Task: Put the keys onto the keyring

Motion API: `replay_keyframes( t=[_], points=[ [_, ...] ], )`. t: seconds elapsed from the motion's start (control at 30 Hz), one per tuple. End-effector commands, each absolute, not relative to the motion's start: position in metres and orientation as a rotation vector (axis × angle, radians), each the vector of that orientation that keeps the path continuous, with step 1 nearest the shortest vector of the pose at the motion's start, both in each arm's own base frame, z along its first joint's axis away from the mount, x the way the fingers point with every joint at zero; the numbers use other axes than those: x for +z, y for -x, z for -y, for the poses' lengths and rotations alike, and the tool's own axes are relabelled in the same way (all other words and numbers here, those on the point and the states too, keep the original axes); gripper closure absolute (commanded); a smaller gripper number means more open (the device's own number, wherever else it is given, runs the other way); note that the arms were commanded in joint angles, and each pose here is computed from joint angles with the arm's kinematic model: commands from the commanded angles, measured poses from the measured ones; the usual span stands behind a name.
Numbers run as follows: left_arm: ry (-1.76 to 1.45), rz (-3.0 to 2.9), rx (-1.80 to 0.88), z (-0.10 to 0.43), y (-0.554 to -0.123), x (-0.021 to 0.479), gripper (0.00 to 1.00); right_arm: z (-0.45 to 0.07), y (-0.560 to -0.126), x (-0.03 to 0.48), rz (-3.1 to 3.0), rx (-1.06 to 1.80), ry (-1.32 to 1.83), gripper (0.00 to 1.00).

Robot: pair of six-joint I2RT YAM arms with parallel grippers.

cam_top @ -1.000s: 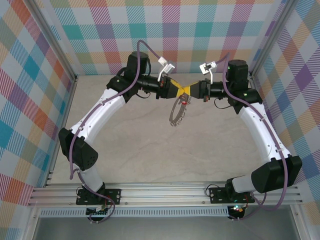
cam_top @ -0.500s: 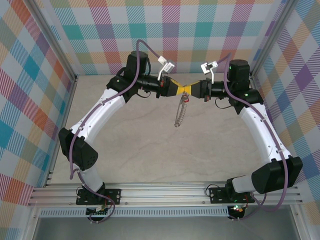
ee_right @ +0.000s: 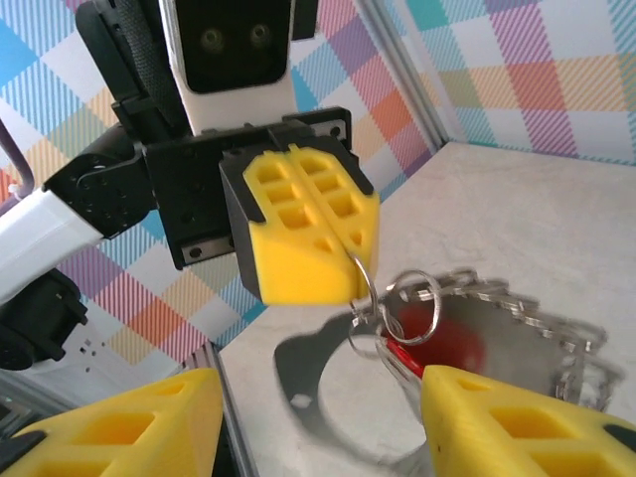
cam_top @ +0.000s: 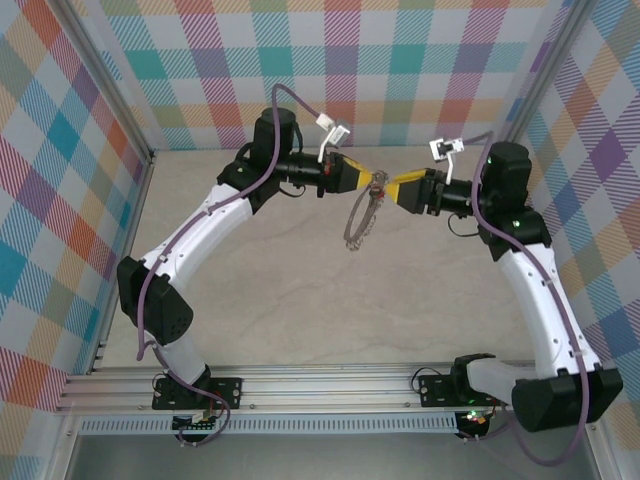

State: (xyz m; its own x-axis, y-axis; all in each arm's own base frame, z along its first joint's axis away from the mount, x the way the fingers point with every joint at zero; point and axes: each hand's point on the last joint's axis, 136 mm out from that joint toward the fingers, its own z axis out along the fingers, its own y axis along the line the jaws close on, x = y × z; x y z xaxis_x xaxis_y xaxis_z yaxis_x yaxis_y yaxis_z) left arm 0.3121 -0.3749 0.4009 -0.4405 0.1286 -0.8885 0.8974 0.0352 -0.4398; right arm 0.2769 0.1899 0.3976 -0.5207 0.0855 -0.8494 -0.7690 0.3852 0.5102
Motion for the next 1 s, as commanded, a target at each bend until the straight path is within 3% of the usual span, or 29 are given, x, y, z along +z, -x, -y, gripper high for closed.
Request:
replay_keyframes(
  t=[0.0, 0.33, 0.97],
  points=[
    [-1.075, -1.499, -1.467, 0.368, -0.293, 0.443, 1.0, -0.186, -0.286, 0.387, -1.789, 1.23, 0.549, 0.43],
    [-1.064, -1.469, -1.481, 0.366, -0.289, 0.455, 1.0, -0.2, -0.272, 0.383, -1.751, 1.297, 0.611, 0.41],
    [-1.07, -1.459, -1.5, 0.369, -0.285, 0.458, 1.0, -0.214, -0.295, 0.391, -1.716, 1.286, 0.616, 0.4]
  ],
)
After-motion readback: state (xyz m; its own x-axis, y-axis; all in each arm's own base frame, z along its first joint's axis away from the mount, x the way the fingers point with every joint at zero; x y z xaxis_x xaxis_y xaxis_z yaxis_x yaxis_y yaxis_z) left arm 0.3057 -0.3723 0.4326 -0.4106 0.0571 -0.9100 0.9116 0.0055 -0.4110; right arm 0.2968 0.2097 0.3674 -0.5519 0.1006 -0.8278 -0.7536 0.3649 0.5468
